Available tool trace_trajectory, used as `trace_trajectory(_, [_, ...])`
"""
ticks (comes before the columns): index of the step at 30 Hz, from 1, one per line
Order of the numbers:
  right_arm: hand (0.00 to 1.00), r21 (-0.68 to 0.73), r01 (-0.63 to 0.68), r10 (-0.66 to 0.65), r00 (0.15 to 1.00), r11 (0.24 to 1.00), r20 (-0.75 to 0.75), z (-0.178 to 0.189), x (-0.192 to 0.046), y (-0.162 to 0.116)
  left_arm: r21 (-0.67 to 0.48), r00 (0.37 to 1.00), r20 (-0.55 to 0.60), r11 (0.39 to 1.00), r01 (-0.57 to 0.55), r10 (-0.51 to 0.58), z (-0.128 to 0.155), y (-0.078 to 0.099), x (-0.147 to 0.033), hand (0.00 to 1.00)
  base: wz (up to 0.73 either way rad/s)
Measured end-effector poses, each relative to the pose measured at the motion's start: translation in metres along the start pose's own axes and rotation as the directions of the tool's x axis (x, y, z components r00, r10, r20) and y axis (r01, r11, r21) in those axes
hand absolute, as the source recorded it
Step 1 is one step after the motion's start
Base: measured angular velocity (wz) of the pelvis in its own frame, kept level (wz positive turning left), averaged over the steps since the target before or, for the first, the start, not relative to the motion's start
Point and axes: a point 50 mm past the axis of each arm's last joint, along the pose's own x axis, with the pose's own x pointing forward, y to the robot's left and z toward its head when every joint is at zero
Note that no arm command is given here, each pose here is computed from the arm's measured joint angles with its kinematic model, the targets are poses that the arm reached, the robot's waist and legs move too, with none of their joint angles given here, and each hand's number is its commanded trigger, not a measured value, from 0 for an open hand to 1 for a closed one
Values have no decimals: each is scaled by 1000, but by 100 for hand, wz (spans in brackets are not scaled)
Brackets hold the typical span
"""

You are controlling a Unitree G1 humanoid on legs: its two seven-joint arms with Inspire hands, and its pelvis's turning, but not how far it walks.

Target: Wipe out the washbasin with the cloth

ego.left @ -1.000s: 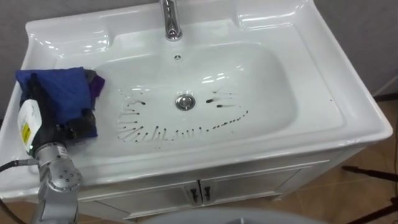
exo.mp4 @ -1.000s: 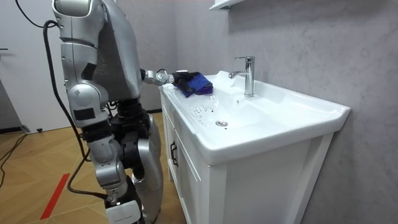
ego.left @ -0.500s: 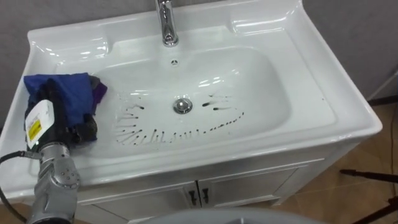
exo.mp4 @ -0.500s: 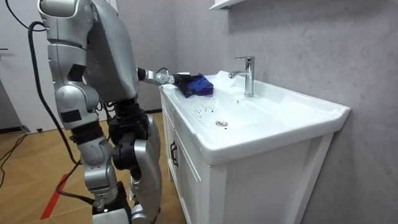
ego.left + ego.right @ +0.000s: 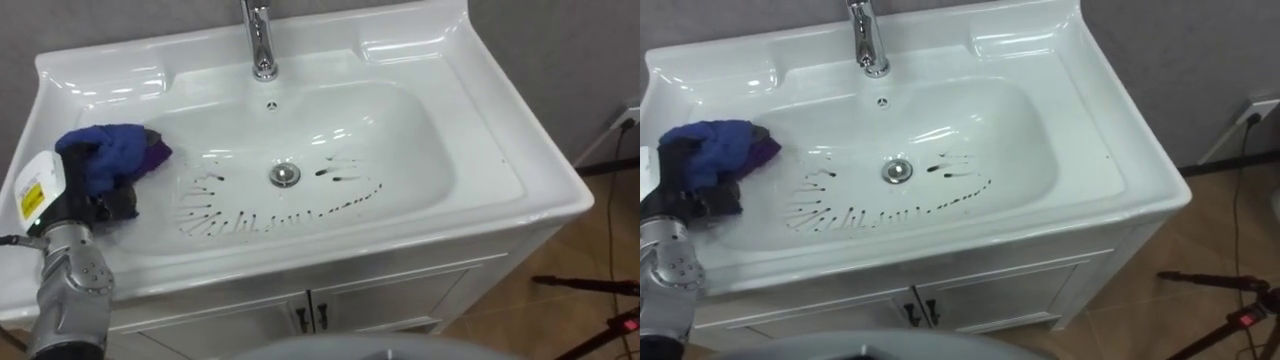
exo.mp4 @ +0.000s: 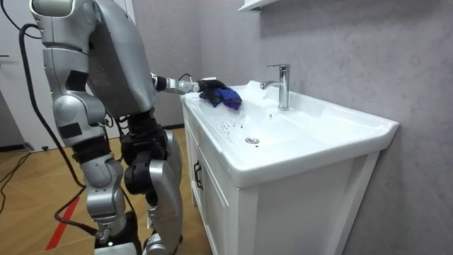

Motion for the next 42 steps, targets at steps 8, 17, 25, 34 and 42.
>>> trace_trajectory(8, [0, -20, 14, -14, 1000, 1000, 0, 2, 0, -1, 14, 1000, -8, 1000, -16, 16, -2, 7, 7, 100, 0])
trace_trajectory(17, [0, -38, 42, -42, 999, 998, 6, 5, -1, -3, 22, 999, -13, 999, -36, 36, -4, 12, 10, 100, 0])
trace_trajectory(25, [0, 10, 26, -27, 997, 1000, 67, 15, -2, -2, 22, 999, -31, 999, -42, 43, 13, 15, 15, 100, 9])
trace_trajectory(34, [0, 33, 10, -15, 991, 999, 133, 24, -2, 3, 3, 999, -19, 999, -37, 37, 34, 19, 15, 100, 10])
trace_trajectory(42, [0, -15, 11, -8, 983, 1000, 183, 33, -2, 6, 17, 993, 116, 999, 35, -37, 70, 11, 8, 100, 6])
